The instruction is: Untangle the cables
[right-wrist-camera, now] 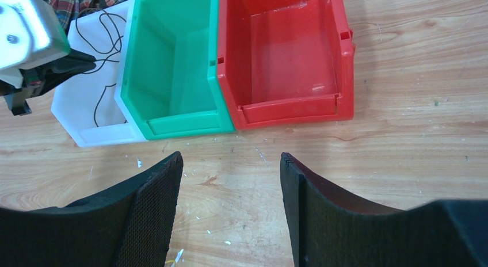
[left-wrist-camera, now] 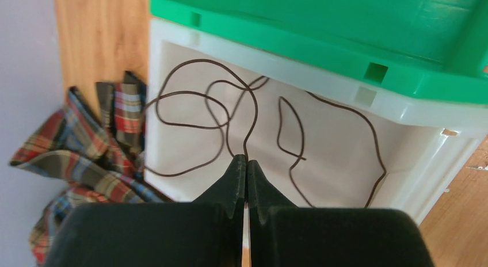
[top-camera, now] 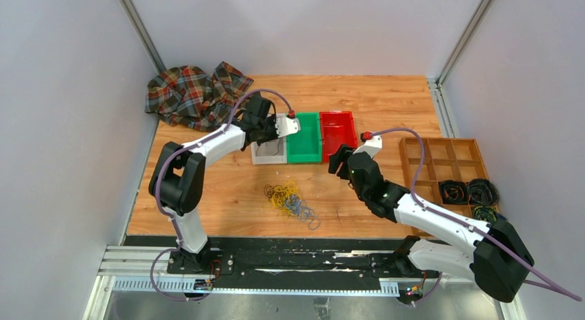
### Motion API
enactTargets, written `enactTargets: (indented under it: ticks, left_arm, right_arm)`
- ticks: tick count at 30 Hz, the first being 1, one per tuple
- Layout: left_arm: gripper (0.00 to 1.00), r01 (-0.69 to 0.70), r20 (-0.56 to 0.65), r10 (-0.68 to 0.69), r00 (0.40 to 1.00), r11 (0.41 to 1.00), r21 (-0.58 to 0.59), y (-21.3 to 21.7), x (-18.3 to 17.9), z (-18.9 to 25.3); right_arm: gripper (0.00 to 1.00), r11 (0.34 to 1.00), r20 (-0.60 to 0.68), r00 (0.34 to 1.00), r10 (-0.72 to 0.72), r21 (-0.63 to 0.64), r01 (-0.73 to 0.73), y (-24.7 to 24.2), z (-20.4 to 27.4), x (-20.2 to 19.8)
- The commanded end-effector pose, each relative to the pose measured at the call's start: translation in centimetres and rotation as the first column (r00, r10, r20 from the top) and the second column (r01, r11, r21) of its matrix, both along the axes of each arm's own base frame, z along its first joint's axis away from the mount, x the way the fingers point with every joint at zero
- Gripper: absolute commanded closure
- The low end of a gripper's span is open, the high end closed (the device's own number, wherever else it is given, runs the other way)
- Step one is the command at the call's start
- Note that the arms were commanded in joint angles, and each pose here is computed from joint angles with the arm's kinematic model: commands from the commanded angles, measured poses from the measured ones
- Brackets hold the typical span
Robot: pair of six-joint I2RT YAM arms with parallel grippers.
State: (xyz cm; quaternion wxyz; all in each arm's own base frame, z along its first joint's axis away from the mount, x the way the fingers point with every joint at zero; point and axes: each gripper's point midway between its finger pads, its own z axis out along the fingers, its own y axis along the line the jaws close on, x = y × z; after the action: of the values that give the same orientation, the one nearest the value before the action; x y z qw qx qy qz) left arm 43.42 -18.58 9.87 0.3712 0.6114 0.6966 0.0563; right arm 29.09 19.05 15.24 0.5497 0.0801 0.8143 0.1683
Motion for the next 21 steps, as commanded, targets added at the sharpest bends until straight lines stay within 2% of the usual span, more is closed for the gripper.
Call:
enactTargets:
  ticks: [1,7,10,13,18,20,21]
  left_arm:
    - [1.00,-0.034,-0.048,0.034,0.998,0.999,-0.015,-0.5,0.1,-1.8]
    - [0.99,-0.084,-0.067,0.083,0.994,0.996,-0.014,-0.3,0.4,-3.4]
    - [0.93,-0.117,-0.079,0.113,0.990,0.992,-0.054,-0.6,0.5,-1.6]
    - [0.72,-0.131,-0.140,0.116,0.983,0.986,-0.100,-1.0,0.0,1.3]
    - [0.27,-0.093,-0.306,0.054,0.950,0.989,-0.114,-1.0,-3.3,4.6]
    - [0.13,-0.091,-0.330,0.042,0.943,0.987,-0.135,-0.8,-4.2,5.9]
    - [0.09,-0.087,-0.330,0.036,0.943,0.986,-0.140,-0.5,-4.6,6.3]
  right_arm:
    - [0.37,0.999,-0.035,0.998,-0.044,-0.015,0.043,-1.2,-1.1,0.1]
    - [0.38,1.000,-0.049,0.999,-0.022,-0.010,0.022,-0.4,-0.8,0.3]
    - [0.38,1.000,-0.049,0.999,-0.011,-0.006,0.011,-0.1,-0.3,0.4]
    - [0.38,1.000,-0.041,0.999,0.000,0.003,0.001,0.1,0.2,0.4]
    - [0.38,1.000,-0.040,0.999,0.024,0.005,-0.024,0.4,0.7,0.2]
    - [0.37,1.000,-0.041,0.999,0.030,0.004,-0.029,0.4,0.9,0.1]
    - [0.37,1.000,-0.041,0.999,0.029,0.005,-0.029,0.4,0.9,0.1]
